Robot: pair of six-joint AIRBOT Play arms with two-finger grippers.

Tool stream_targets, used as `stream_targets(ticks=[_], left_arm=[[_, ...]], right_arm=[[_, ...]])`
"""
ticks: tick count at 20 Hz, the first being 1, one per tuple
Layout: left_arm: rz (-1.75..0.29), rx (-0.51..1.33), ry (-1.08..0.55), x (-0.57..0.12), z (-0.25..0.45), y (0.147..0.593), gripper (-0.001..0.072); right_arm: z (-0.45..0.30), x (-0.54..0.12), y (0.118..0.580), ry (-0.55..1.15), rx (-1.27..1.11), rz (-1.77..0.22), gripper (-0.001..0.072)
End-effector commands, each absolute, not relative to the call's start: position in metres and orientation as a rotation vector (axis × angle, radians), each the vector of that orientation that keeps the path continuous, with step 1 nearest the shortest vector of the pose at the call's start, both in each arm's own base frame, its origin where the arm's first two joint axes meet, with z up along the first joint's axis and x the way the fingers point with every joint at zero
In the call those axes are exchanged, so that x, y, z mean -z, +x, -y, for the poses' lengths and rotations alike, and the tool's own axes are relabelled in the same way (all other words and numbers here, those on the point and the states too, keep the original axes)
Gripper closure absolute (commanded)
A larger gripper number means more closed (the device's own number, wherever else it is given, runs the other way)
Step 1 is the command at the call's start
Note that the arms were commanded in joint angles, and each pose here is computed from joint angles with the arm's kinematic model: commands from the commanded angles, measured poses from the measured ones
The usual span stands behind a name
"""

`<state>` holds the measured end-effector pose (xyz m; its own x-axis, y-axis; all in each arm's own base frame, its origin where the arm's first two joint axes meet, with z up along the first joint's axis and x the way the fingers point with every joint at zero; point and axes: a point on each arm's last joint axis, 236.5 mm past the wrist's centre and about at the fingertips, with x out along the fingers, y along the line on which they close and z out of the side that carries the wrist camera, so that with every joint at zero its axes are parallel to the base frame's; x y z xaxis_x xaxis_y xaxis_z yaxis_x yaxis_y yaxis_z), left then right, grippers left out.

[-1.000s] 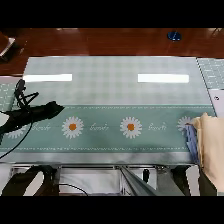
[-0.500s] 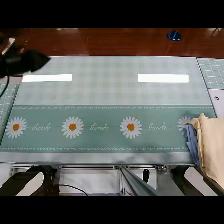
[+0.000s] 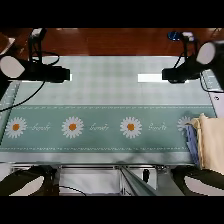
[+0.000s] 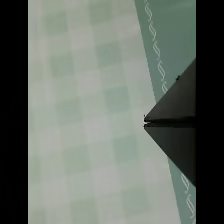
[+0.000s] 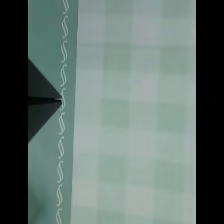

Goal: Fold the shirts.

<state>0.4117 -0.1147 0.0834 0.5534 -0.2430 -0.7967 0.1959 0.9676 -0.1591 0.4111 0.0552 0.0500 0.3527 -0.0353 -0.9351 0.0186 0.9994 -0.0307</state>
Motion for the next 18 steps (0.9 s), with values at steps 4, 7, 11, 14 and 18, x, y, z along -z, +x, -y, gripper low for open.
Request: stream_targets(ticks=[4, 7, 11, 14, 18], left_arm=[[-1.017, 0.164, 0.001, -0.0603, 0.0911, 0.4095, 0.0682], [-1.017, 0.165, 0.001, -0.06, 0.0913, 0.4094, 0.0682], [-1.017, 0.165, 0.001, -0.06, 0.0913, 0.4094, 0.0682], [-1.017, 0.165, 0.001, -0.0601, 0.0913, 0.4095, 0.0682], [-1.017, 0.165, 0.001, -0.06, 0.0913, 0.4094, 0.0682]], right_arm=[[-0.0402, -0.0066, 0.394, -0.082, 0.141, -1.297, 0.0693], [-0.04, -0.0066, 0.3941, -0.082, 0.141, -1.297, 0.0693], [-0.04, -0.0066, 0.3941, -0.082, 0.141, -1.297, 0.0693], [-0.04, -0.0066, 0.3941, -0.082, 0.141, -1.297, 0.0693], [-0.04, -0.0066, 0.3941, -0.082, 0.141, -1.297, 0.0693]])
